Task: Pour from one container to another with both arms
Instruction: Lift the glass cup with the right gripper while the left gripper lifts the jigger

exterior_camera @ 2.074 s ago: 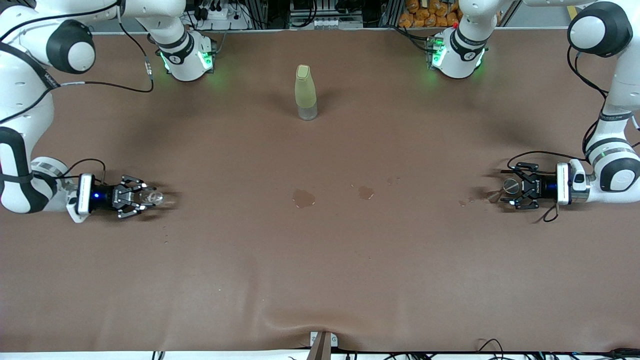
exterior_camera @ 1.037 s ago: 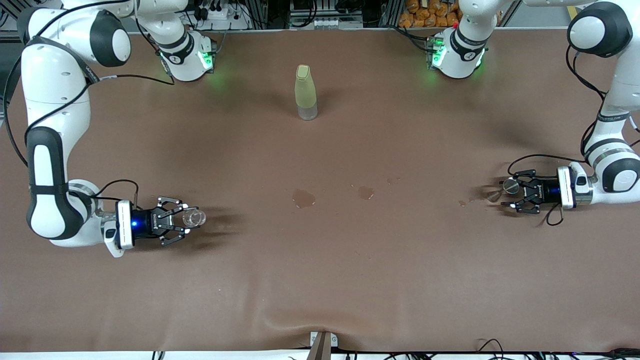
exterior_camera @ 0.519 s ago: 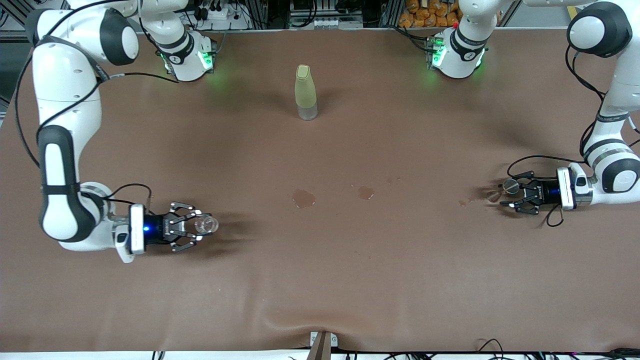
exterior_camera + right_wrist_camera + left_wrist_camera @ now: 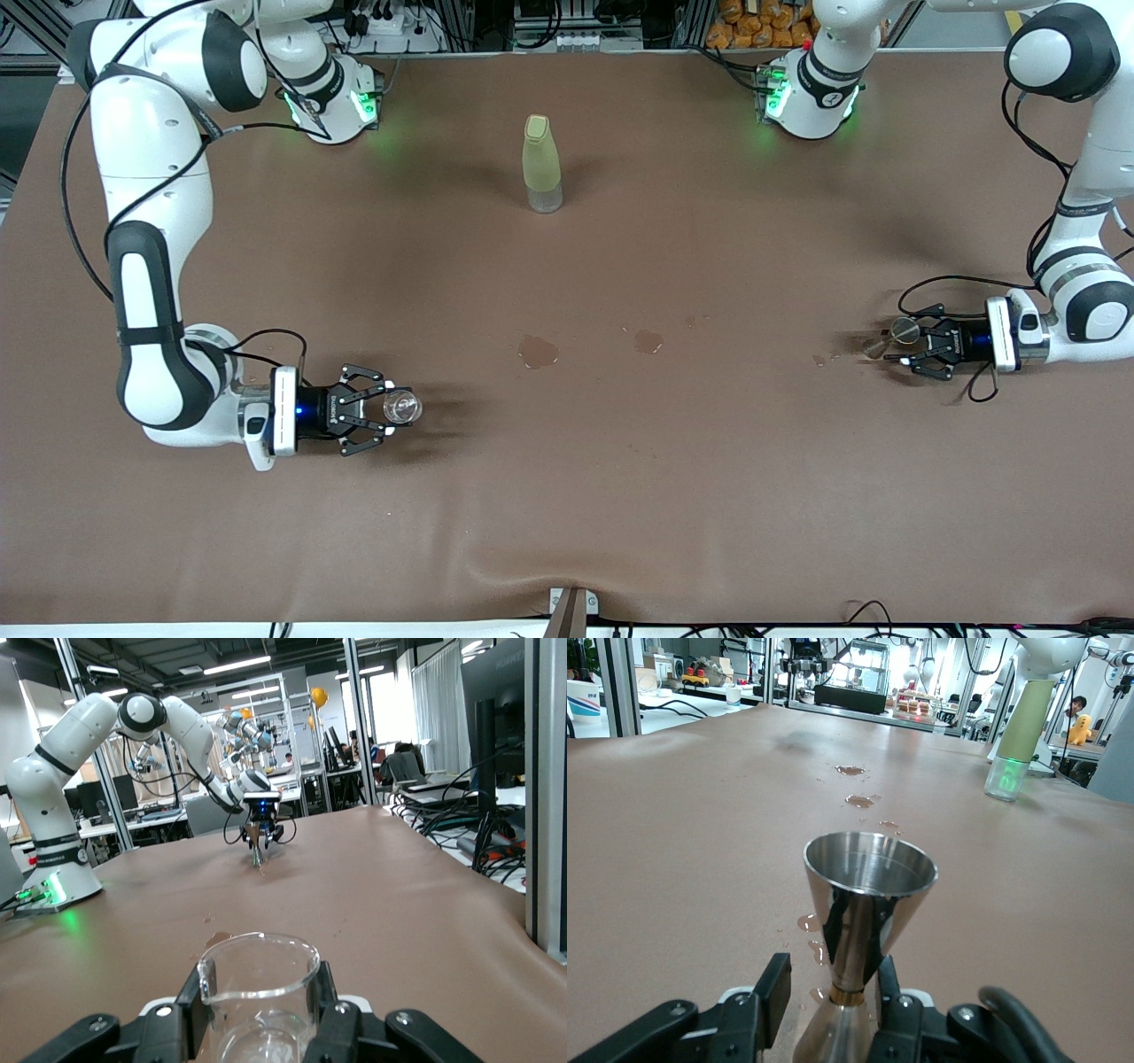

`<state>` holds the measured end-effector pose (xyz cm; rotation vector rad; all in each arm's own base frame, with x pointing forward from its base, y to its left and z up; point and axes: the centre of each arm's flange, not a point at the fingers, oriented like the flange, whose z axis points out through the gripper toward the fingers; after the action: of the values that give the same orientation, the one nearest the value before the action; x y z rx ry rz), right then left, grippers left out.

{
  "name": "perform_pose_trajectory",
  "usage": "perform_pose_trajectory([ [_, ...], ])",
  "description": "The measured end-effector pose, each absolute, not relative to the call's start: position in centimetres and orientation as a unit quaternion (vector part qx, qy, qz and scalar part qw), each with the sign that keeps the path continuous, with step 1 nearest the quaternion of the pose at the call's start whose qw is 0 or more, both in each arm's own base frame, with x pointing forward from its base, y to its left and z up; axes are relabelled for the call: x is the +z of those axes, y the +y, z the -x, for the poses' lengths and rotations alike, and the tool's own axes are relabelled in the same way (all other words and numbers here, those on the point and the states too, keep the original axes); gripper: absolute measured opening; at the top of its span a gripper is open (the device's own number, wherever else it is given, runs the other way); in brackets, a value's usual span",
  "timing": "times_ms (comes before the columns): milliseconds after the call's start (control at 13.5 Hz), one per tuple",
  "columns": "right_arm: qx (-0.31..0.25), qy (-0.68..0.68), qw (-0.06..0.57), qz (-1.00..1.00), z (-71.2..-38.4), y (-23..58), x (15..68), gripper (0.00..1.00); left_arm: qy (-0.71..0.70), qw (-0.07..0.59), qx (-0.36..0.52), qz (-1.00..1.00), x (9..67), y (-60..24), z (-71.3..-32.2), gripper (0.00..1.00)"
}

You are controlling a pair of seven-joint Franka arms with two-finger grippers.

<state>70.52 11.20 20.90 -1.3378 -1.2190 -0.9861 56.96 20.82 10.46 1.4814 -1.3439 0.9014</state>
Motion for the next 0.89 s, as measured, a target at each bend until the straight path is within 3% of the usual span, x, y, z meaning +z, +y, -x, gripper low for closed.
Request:
perform_pose_trajectory([
  [222,-0.417,-0.500,0.518,0.555,-70.6,12.3,21.1,0.49,-0.543,0.456,0.369,-0.601,10.5,20.8,-57.0,0.39],
  [593,-0.423,-0.493,0.518,0.556,-70.8,12.7,21.2,0.49,-0.542,0.457,0.370,-0.601,10.5,20.7,-57.1,0.34],
  [889,-0.425,-0.493,0.514,0.558,-70.9,12.1,21.4,0.49,-0.542,0.457,0.370,-0.600,10.5,20.6,-57.1,0.21],
])
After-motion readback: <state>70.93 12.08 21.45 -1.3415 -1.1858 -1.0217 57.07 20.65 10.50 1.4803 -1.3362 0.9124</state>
